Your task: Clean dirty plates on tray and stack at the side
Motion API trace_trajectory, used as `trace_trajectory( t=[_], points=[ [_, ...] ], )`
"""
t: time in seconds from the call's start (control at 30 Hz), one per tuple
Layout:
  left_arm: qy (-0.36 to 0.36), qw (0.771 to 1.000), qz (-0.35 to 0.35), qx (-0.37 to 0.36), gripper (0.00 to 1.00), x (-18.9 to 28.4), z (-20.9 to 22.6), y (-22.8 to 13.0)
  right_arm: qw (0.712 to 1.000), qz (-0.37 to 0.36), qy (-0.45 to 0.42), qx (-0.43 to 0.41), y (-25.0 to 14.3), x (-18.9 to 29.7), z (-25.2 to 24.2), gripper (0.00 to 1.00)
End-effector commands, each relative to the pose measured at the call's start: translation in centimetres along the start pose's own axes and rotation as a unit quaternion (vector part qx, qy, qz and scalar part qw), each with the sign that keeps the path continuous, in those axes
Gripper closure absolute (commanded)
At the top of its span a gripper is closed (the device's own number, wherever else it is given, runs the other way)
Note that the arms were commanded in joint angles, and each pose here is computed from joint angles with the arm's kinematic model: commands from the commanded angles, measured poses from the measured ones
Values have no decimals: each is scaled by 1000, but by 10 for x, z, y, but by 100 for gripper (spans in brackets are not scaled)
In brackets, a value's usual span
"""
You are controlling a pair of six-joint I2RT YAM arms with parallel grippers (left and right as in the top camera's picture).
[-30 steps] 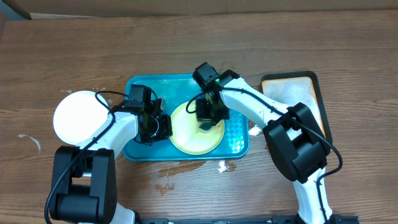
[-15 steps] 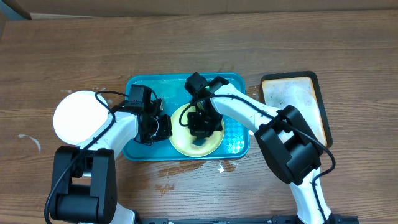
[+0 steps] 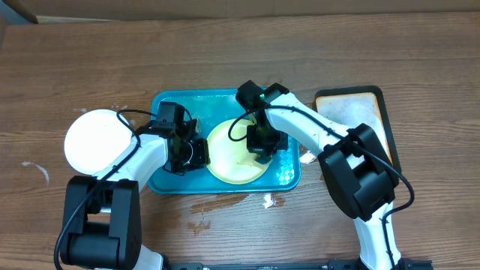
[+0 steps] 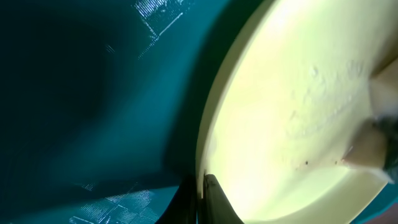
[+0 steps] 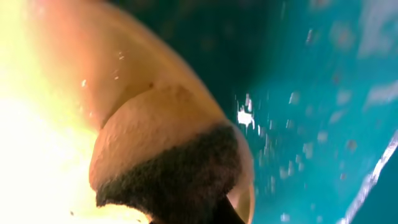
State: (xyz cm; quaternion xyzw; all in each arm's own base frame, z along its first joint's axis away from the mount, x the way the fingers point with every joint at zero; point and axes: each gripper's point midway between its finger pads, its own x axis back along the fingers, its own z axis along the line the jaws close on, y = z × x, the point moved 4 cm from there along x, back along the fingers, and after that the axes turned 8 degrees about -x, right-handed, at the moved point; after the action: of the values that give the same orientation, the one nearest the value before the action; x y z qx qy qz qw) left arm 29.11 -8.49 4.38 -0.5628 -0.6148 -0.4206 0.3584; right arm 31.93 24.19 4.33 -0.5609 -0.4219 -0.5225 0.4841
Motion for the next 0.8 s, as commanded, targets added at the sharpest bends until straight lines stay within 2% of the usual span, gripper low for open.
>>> trace_trajectory(
  t=[0.0, 0.27, 0.5, 0.63, 0.77],
  points=[
    [15, 1000, 0, -5, 96, 2, 5, 3, 996, -27, -74, -42, 21, -44, -30, 96],
    [15, 1000, 6, -5, 96, 2, 5, 1, 998, -20, 43, -45, 18, -43, 21, 96],
    [16, 1000, 10, -3, 96, 2, 6, -1, 993, -22, 116, 11, 17, -33, 56, 96],
    [27, 1000, 6, -4, 96, 2, 9, 0, 993, -36, 105, 34, 24, -14, 55, 96],
    [45, 999, 0, -1, 96, 4, 12, 4, 994, -70, 73, 51, 38, 25, 43, 96]
  ],
)
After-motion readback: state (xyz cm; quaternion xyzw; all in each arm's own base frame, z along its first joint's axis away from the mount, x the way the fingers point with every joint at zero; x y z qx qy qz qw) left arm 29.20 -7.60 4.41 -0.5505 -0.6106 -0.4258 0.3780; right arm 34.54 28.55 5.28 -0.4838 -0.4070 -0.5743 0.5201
